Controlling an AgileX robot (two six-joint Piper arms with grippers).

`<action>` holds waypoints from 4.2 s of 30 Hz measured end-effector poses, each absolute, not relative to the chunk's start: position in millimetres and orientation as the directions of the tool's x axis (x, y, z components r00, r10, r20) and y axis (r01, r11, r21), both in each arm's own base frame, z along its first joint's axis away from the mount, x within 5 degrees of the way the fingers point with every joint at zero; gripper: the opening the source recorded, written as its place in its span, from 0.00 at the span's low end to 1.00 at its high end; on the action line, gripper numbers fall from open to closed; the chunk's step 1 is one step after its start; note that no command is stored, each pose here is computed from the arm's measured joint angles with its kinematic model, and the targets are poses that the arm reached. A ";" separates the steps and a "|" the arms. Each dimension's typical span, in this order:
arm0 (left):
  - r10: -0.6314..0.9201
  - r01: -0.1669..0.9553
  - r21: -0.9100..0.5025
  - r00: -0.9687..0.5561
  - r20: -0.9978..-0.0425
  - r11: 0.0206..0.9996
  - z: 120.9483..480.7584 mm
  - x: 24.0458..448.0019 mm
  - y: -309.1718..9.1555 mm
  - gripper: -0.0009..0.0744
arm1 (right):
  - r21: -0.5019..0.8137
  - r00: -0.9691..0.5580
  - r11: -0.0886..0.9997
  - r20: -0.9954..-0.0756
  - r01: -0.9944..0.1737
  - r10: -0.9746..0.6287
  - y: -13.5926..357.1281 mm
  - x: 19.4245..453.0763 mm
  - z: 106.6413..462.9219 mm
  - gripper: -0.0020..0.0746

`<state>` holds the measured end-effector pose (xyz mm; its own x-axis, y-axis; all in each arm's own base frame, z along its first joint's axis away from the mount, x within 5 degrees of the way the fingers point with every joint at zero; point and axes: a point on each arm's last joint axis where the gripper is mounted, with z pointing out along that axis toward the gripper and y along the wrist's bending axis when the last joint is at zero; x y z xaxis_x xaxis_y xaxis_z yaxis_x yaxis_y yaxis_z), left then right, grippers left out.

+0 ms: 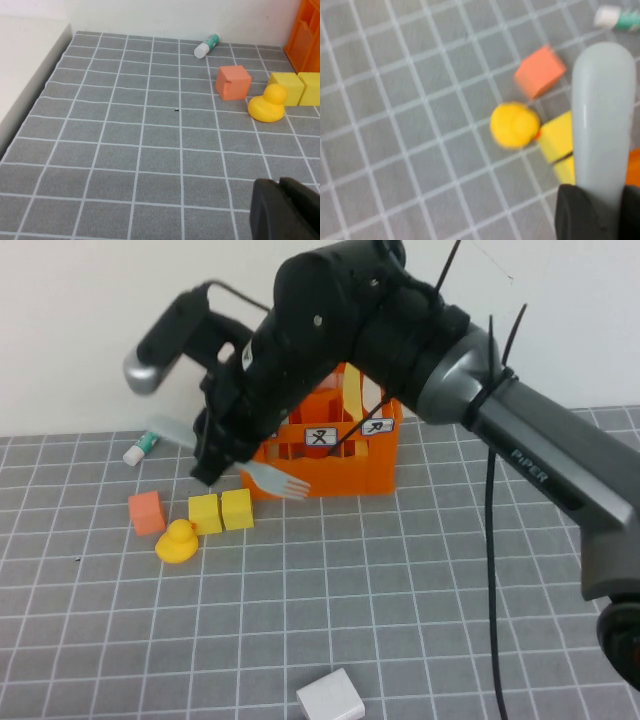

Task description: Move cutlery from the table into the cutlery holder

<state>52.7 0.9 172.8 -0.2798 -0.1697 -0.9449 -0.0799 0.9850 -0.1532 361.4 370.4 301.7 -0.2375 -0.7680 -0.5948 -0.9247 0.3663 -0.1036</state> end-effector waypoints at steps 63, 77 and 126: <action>-0.170 -0.080 -0.153 -0.280 -0.945 0.985 172.8 52.7 0.9 0.01 | -0.011 0.057 0.904 -0.998 -0.427 0.014 287.6 430.7 204.0 0.23; -0.170 -0.080 -0.153 -0.280 -0.945 0.985 172.8 52.7 0.9 0.01 | 0.010 0.007 0.893 -1.000 -0.449 0.014 301.0 445.9 189.0 0.24; -0.169 -0.080 -0.152 -0.280 -0.945 0.985 172.8 52.7 0.9 0.01 | -0.277 -0.057 0.722 -0.914 -0.634 -0.401 128.3 177.8 293.3 0.02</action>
